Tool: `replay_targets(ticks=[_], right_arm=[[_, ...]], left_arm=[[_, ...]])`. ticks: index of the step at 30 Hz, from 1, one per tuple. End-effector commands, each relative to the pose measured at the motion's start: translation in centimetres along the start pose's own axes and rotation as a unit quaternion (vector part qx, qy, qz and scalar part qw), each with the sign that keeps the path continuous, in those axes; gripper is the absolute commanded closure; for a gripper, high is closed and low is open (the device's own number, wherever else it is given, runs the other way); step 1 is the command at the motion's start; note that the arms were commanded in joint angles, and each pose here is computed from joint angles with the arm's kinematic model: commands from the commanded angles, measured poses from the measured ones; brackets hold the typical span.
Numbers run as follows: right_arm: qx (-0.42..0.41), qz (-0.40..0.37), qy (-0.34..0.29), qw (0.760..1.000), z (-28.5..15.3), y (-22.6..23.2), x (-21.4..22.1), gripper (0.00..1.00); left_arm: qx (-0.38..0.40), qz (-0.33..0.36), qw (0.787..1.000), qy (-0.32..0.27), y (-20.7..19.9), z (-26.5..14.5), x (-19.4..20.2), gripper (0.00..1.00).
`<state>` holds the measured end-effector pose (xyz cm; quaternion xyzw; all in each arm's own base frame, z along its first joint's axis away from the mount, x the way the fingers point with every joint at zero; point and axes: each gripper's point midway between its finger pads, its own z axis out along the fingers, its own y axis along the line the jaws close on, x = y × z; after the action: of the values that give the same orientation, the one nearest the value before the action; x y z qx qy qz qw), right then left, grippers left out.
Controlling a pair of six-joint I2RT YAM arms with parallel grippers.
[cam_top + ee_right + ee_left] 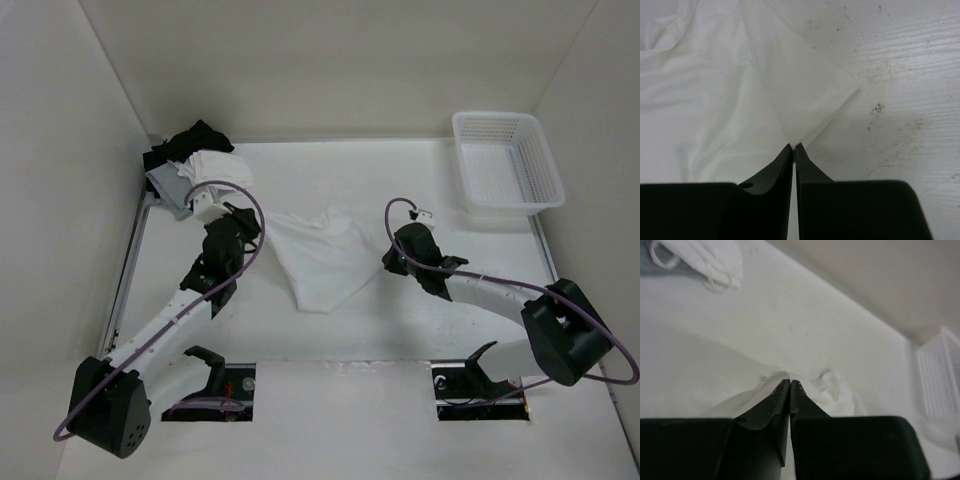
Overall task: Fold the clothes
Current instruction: Flatten the tank top out
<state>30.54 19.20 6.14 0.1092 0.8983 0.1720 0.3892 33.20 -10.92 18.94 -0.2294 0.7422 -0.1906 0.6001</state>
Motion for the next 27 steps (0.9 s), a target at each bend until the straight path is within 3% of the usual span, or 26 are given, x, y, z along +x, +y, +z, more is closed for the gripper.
replay_targets(ticks=[1,4,9,13,15,18,23,27], right_arm=[[-0.053,0.023,-0.024,0.998,-1.0,2.5,-1.8,0.91],[-0.07,0.018,-0.033,0.997,-1.5,3.8,-3.1,0.91],[-0.093,0.015,-0.04,0.995,-4.3,4.6,-3.0,0.91],[-0.1,0.01,-0.034,0.994,-5.1,4.2,-1.7,0.81],[-0.094,-0.003,-0.025,0.995,-2.8,4.6,-2.6,0.6],[-0.082,-0.013,-0.023,0.996,0.8,5.1,-4.1,0.5],[-0.062,-0.001,0.008,0.998,5.8,3.9,-5.0,0.49],[-0.058,0.0,0.027,0.998,7.3,3.7,-4.3,0.53]], left_arm=[[-0.021,-0.054,0.994,-0.088,-0.2,2.9,-6.7,0.98],[0.007,-0.084,0.994,-0.067,-1.1,4.4,-6.8,0.98],[0.04,-0.08,0.993,-0.083,-3.0,2.1,-8.4,0.97],[0.017,-0.073,0.994,-0.08,-2.3,3.2,-9.0,0.96],[0.021,-0.081,0.994,-0.072,-2.8,4.7,-8.1,0.96],[0.02,-0.078,0.995,-0.064,-2.9,5.5,-7.3,0.96],[0.013,-0.077,0.995,-0.063,-2.2,6.0,-6.9,0.96],[0.015,-0.078,0.995,-0.061,-1.9,6.2,-6.4,0.96]])
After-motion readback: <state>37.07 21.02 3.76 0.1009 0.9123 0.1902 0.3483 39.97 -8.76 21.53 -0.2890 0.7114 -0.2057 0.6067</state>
